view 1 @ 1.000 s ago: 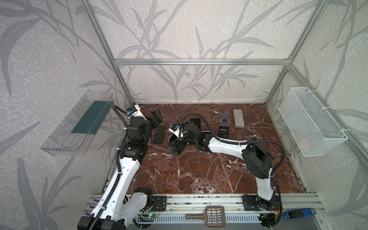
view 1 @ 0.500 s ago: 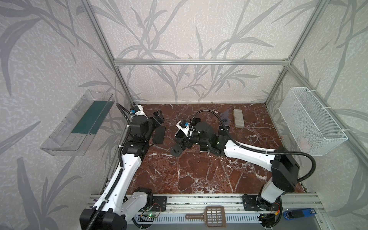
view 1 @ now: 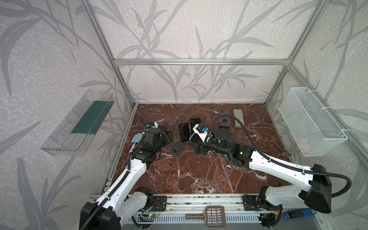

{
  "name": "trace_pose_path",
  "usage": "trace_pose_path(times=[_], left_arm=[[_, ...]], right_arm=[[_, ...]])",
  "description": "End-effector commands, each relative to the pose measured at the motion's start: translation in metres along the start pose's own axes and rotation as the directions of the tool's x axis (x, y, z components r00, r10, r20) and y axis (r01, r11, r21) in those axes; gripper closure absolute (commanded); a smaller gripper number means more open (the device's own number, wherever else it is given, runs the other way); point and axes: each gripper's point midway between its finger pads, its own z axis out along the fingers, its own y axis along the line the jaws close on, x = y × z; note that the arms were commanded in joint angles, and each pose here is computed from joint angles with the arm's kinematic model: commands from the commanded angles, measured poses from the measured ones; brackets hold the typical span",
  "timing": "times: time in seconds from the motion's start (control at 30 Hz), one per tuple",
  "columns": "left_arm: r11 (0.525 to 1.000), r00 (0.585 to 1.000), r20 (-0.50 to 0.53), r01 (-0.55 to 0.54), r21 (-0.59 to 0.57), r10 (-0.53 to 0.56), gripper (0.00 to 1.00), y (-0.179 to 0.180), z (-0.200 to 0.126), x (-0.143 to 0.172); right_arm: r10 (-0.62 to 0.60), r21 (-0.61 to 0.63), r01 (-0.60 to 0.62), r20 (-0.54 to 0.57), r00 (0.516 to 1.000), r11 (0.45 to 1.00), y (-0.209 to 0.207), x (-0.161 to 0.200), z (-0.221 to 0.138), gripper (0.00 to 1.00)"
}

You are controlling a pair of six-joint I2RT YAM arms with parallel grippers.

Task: Remove the phone from the phone stand
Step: Remove the phone from the phone stand, then pick up the phone stand from the middle-left of the table.

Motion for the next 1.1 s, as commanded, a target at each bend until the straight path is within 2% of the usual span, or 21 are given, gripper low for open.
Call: trace_pose_path(times=[0.0, 0.17, 0.33, 0.47, 0.67, 1.07], left_arm=[[0.999, 0.997, -0.072, -0.041, -0.002, 0.041, 0.34, 0.001, 0.007, 0.022], [0.996, 0.986, -0.150, -0.083, -0.039, 0.076, 0.49, 0.011, 0.017, 0.041], [0.993, 0.986, -0.138, -0.102, -0.064, 0.092, 0.54, 0.018, 0.029, 0.042], [0.995, 0.976, -0.193, -0.103, 0.013, 0.104, 0.57, 0.002, 0.040, 0.054], [0.993, 0.978, -0.172, -0.116, 0.032, 0.119, 0.61, 0.003, 0.045, 0.062], [0.988, 0.972, -0.178, -0.152, 0.021, 0.153, 0.94, 0.003, 0.042, 0.067]], right_arm=[[0.011, 0.035, -0.013, 0.052, 0.999, 0.999, -0.006, -0.012, -0.020, 0.35], [0.013, 0.069, -0.015, 0.024, 1.000, 0.998, -0.012, -0.001, -0.040, 0.35], [0.010, 0.082, -0.010, 0.009, 1.000, 0.997, -0.013, 0.006, -0.057, 0.35], [0.005, 0.099, -0.004, -0.007, 1.000, 0.995, -0.016, 0.012, -0.067, 0.35], [0.010, 0.135, -0.008, -0.011, 1.000, 0.991, -0.022, 0.023, -0.085, 0.35], [0.011, 0.163, -0.005, -0.032, 0.999, 0.987, -0.027, 0.035, -0.099, 0.35]])
